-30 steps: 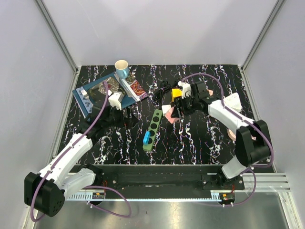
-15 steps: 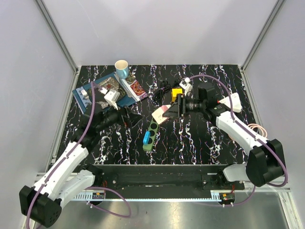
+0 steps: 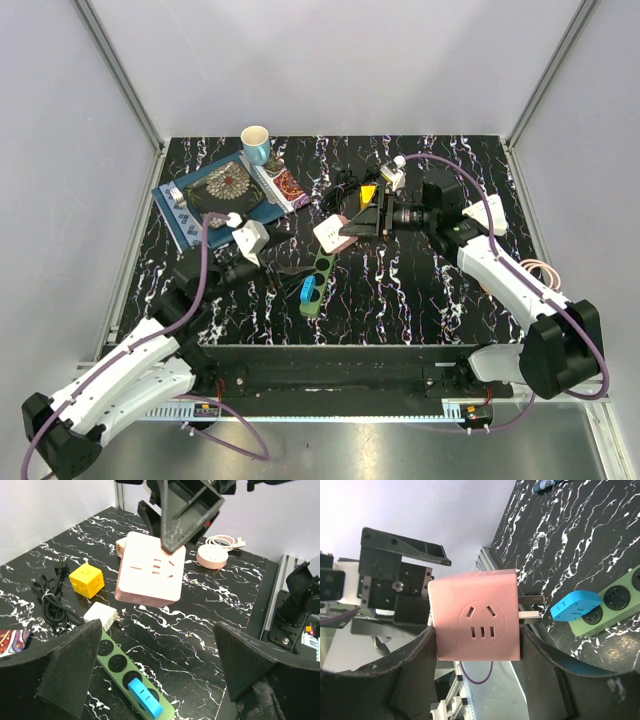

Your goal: Insert the plug

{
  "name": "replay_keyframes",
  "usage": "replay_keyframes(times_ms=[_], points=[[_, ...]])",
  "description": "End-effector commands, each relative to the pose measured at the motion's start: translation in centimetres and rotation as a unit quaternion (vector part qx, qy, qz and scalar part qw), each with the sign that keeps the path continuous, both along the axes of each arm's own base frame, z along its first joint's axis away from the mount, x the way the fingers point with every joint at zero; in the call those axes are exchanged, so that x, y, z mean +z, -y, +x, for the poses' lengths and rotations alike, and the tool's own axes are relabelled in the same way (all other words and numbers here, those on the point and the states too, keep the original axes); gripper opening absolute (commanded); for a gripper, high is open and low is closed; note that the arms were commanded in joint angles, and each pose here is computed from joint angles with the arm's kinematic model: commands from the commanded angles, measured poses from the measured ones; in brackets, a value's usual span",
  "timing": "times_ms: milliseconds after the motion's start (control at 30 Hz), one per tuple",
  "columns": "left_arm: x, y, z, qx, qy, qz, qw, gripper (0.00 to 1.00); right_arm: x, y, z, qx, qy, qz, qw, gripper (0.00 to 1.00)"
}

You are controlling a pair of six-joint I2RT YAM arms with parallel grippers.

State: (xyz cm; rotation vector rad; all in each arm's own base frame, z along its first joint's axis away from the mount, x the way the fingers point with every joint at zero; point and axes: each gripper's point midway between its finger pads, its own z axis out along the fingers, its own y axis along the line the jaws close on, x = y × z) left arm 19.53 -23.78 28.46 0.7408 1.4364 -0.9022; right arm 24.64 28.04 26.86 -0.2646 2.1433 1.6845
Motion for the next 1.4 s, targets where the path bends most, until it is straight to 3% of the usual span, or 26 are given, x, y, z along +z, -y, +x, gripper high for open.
replay_keyframes(times_ms=[0, 500, 767, 1067, 1200, 1367], points=[[2.1, 0.5, 0.9, 0.024, 0.114, 0.006, 0.993, 0.99, 5.5, -0.2, -1.5, 0.024, 0.025, 0.061, 0.998, 0.06], [4.6, 3.9, 2.2, 0.005, 0.173, -0.046, 0.984, 0.99, 6.7, -0.2, -2.5, 0.034, 0.003, 0.1, 0.994, 0.06], [4.4, 5.5, 2.2, -0.024, 0.163, -0.063, 0.984, 0.99, 6.6, -0.2, -2.6, 0.036, -0.009, 0.118, 0.992, 0.05], [4.1, 6.5, 3.0, -0.031, 0.161, -0.063, 0.984, 0.9, 6.9, -0.2, -2.9, 0.04, -0.018, 0.135, 0.99, 0.05], [4.4, 6.6, 3.0, -0.032, 0.164, -0.067, 0.984, 0.81, 6.3, -0.2, -2.9, 0.039, -0.03, 0.13, 0.99, 0.05], [4.9, 6.6, 2.8, -0.035, 0.167, -0.072, 0.983, 0.81, 5.6, -0.1, -3.0, 0.036, -0.043, 0.128, 0.99, 0.05]])
